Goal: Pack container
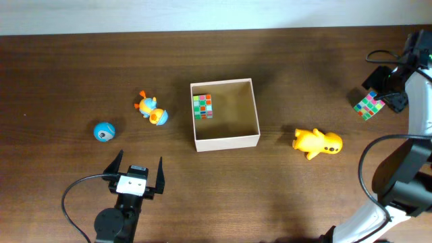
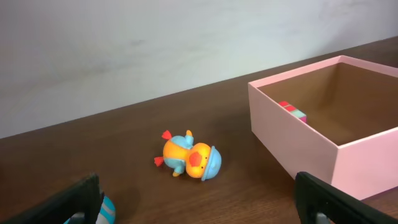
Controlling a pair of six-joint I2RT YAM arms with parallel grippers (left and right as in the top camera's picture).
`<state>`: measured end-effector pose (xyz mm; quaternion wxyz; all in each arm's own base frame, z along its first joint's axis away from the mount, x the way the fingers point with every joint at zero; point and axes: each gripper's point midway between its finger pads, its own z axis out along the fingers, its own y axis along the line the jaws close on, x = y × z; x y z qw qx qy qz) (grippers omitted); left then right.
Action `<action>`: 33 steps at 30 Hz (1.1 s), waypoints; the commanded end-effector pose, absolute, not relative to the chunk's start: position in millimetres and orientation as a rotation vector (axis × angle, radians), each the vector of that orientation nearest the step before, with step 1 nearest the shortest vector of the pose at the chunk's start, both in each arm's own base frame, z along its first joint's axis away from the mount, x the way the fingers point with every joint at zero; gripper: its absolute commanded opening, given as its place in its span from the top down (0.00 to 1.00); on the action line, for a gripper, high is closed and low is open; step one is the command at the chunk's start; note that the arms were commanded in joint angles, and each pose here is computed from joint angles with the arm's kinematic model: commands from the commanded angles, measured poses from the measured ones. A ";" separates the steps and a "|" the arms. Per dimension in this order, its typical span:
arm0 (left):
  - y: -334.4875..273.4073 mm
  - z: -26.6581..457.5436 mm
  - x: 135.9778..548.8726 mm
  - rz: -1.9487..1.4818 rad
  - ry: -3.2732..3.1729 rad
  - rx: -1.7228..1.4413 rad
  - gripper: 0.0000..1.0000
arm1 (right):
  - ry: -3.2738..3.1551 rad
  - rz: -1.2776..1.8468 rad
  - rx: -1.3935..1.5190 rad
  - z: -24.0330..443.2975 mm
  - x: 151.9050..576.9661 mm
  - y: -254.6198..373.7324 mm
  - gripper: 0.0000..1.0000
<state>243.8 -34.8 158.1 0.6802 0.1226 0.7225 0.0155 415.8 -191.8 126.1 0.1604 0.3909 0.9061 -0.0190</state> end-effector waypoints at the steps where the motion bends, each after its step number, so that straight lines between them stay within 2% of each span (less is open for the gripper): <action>1: -33.4 156.3 243.7 0.051 1.625 0.285 0.01 | 2.616 -0.021 1.171 100.5 416.0 -196.7 0.27; 9: -33.4 156.3 243.7 0.051 1.625 0.285 0.01 | 2.651 0.029 1.224 64.7 418.6 -201.7 0.27; 27: -33.4 156.3 243.7 0.051 1.625 0.285 0.01 | 2.667 0.045 1.252 23.5 426.1 -210.7 0.27; 29: -33.4 156.3 243.7 0.051 1.625 0.285 0.01 | 2.662 0.055 1.242 23.9 428.3 -210.4 0.28; 31: -33.4 156.3 243.7 0.051 1.625 0.285 0.01 | 2.662 0.056 1.242 23.9 428.4 -210.3 0.36; 33: -33.4 156.3 243.7 0.051 1.625 0.285 0.01 | 2.664 0.056 1.236 24.0 428.5 -210.3 0.39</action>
